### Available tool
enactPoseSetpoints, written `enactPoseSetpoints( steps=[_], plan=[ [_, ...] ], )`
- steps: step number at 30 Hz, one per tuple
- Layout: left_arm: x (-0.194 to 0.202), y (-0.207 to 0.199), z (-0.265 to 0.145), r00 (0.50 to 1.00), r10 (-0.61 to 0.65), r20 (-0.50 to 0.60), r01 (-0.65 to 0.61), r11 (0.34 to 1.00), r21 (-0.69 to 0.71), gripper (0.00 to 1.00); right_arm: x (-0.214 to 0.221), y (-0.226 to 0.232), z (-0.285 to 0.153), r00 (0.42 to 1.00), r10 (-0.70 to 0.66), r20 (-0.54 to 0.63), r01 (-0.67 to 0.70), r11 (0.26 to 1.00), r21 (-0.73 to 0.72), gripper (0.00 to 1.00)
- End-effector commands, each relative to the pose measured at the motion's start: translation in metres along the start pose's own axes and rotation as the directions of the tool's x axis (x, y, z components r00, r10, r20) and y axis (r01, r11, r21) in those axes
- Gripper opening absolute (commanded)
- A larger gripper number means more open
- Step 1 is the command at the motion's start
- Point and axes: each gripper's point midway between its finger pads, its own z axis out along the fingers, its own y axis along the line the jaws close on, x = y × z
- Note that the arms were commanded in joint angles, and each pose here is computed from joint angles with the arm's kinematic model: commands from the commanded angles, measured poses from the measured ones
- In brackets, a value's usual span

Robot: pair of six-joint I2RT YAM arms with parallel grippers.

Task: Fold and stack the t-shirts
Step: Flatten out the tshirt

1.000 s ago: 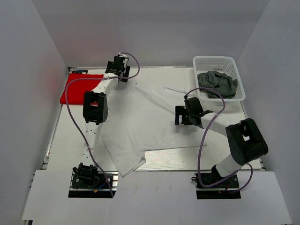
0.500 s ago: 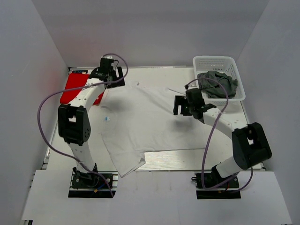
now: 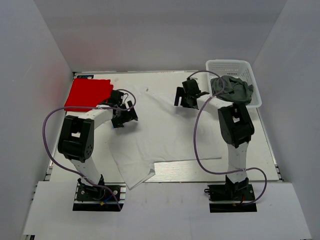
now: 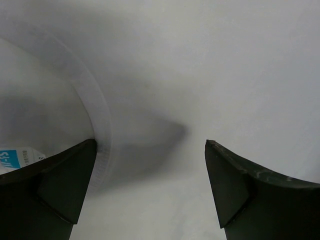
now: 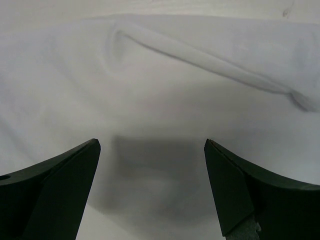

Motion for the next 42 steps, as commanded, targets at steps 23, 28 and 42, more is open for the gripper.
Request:
enactPoseSetpoints(
  steps=[23, 28, 42],
  plan=[
    [0.039, 0.034, 0.024, 0.995, 0.013, -0.095, -0.023, 0.995, -0.101, 1.00, -0.163, -0.040, 0.085, 0.899, 0.177, 0.400, -0.227, 0.970, 0.082, 0.90],
    [0.036, 0.030, 0.023, 0.995, 0.023, -0.093, -0.031, 0.996, -0.084, 1.00, -0.208, -0.029, 0.093, 0.858, 0.147, 0.491, -0.179, 0.984, 0.019, 0.90],
    [-0.043, 0.010, -0.023, 0.992, 0.006, 0.127, 0.013, 0.988, -0.154, 1.00, -0.100, -0.018, -0.042, 0.951, -0.031, 0.307, 0.009, 0.997, 0.071, 0.90]
  ],
)
